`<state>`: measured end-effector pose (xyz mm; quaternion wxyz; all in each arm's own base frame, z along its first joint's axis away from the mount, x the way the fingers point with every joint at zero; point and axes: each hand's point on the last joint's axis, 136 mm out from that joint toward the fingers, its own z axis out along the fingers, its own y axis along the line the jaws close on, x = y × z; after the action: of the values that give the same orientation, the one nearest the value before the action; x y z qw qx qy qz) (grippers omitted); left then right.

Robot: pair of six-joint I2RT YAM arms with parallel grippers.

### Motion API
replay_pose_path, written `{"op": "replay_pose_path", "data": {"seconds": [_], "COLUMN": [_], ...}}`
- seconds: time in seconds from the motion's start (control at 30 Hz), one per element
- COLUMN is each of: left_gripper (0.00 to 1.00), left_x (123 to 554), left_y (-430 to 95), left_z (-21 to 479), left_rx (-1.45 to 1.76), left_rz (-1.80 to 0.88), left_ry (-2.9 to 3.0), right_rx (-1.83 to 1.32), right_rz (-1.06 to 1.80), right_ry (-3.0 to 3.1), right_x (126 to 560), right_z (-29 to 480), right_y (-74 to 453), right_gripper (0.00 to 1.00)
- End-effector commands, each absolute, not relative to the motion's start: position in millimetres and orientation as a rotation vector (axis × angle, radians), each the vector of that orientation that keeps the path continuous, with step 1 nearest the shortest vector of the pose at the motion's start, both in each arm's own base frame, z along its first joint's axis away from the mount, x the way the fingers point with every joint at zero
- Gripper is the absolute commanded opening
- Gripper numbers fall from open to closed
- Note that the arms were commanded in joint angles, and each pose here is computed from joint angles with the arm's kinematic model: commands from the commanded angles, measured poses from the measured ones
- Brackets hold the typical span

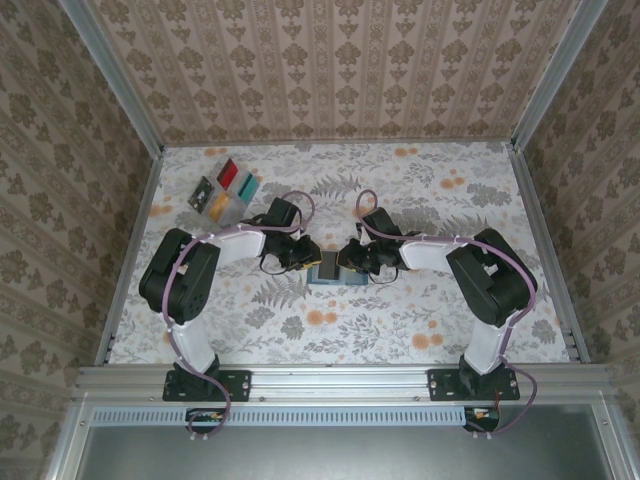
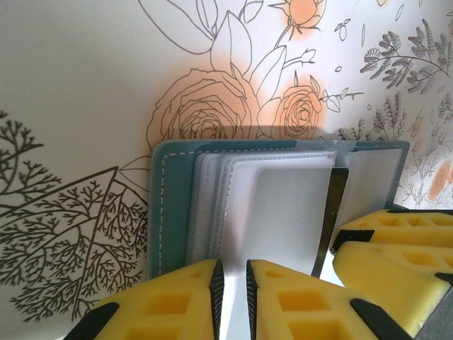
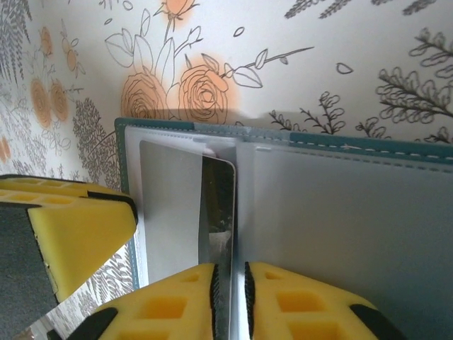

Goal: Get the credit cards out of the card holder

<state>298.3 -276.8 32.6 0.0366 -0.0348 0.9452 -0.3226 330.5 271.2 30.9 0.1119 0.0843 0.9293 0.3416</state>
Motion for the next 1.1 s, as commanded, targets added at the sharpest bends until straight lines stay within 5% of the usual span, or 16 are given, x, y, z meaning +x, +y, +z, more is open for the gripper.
{"op": "replay_pose_path", "data": {"seconds": [0.0,0.83,1.07], "left_gripper": [0.20,0.19,0.21], "left_x": [288.8,283.0,285.2], "left_y": [-266.6,-264.1,-264.2], "left_z": [13.6,5.6,10.4], "left_rx": [-0.131,-0.150,-0.125], "left_rz": [-0.926,-0.923,-0.922], "left_ry": [2.975,2.996,2.983], "right_rx": [0.255,0.238,0.263], "right_rz": [1.042,1.153,1.120], "right_ry": [2.756,2.723,2.694], "right_x": [329.6,334.6,335.6], "right_z": [25.8,25.6,29.2], "right_y": [275.2,288.6,276.5], "right_gripper": [0.23,0.17,0.04]}}
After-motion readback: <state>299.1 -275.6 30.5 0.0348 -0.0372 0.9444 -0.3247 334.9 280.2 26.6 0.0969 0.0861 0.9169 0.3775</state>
